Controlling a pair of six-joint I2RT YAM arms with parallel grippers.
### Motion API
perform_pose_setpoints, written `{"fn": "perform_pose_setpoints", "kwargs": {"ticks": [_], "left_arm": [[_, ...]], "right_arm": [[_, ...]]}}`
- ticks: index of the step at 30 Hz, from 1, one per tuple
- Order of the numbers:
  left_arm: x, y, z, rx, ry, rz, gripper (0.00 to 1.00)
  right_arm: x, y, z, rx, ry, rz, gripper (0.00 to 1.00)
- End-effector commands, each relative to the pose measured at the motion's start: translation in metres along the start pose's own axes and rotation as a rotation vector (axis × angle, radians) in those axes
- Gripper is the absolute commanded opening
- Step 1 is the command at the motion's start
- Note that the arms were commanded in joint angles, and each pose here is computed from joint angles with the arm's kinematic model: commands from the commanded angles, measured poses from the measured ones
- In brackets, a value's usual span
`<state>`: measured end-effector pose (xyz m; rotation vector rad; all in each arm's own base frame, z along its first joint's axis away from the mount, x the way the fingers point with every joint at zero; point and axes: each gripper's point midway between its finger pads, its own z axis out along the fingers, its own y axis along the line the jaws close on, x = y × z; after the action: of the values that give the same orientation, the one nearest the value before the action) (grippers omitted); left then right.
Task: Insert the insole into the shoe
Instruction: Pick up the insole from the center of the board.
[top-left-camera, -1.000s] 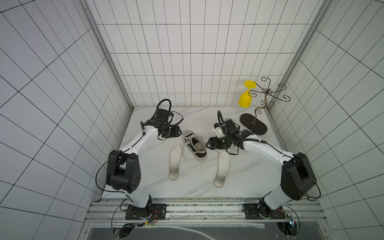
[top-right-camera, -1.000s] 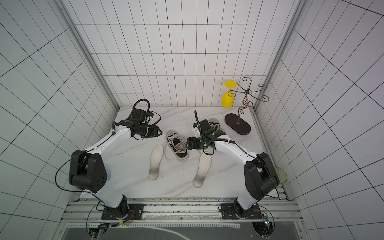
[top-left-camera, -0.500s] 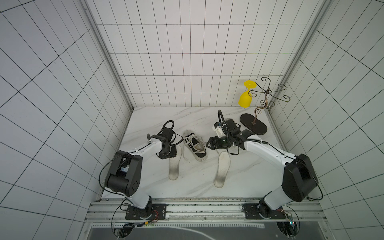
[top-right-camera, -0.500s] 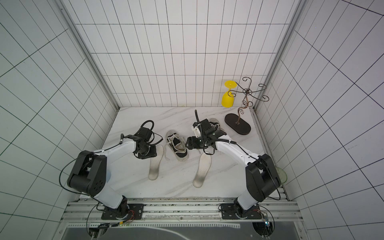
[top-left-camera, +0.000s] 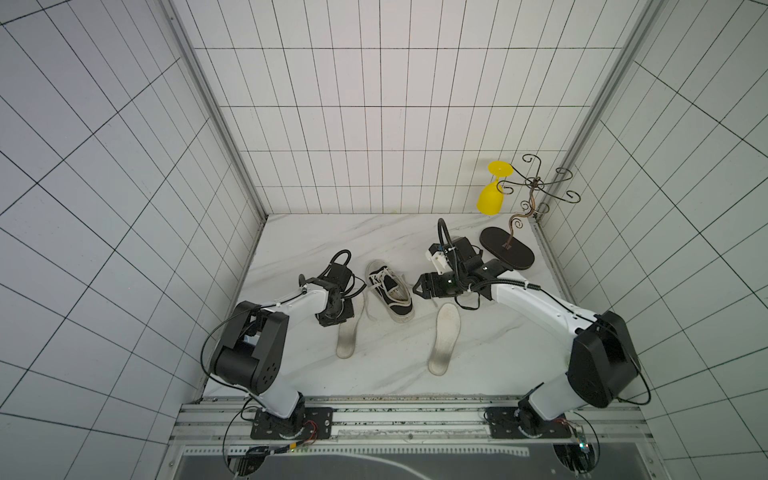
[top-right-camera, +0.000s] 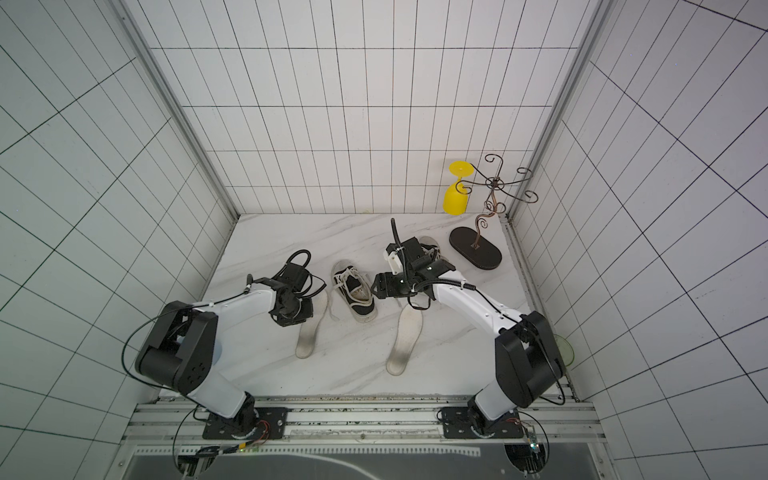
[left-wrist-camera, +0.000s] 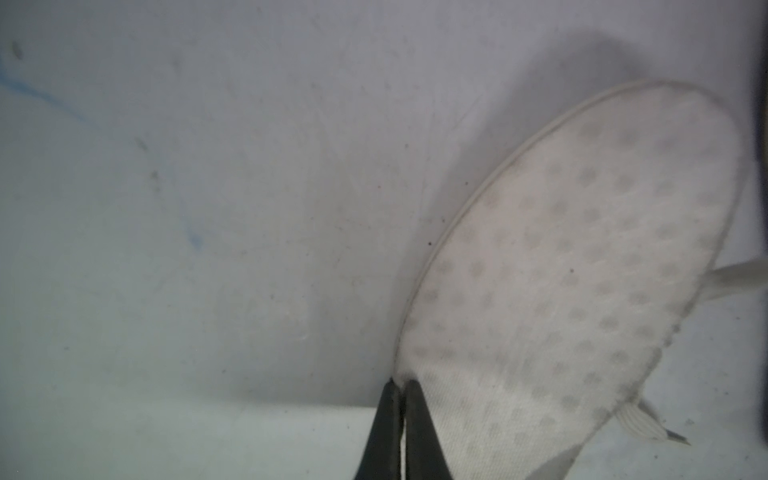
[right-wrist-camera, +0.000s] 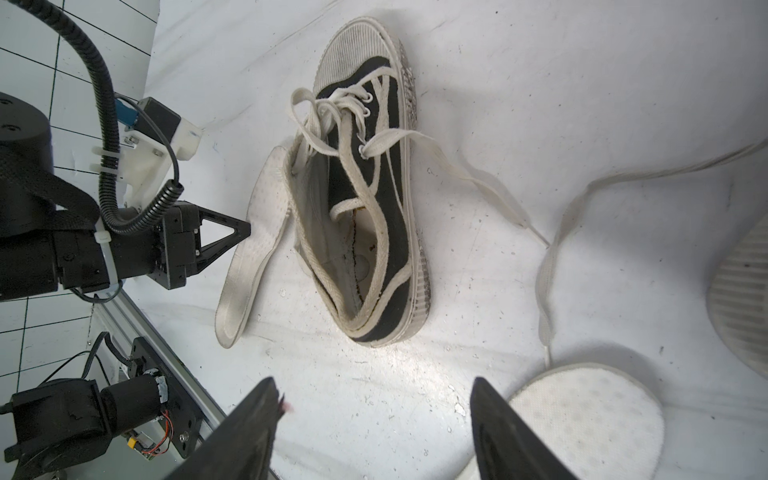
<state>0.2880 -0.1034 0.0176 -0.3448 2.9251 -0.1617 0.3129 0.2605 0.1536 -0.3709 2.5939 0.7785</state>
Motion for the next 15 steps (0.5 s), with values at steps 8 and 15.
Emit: {"fn": "perform_pose_setpoints", "kwargs": {"ticks": [8, 15], "left_arm": [[-0.035, -0.017, -0.060, 0.139, -0.172, -0.057, 0.00], [-0.039, -0.021, -0.105, 0.202, -0.239, -0.078, 0.00]], "right_arm": [[-0.034, 0.033, -0.024, -0.085, -0.059, -0.079, 0.70], [-0.049, 0.087, -0.020, -0.314, -0.089, -0.080, 0.70]]}}
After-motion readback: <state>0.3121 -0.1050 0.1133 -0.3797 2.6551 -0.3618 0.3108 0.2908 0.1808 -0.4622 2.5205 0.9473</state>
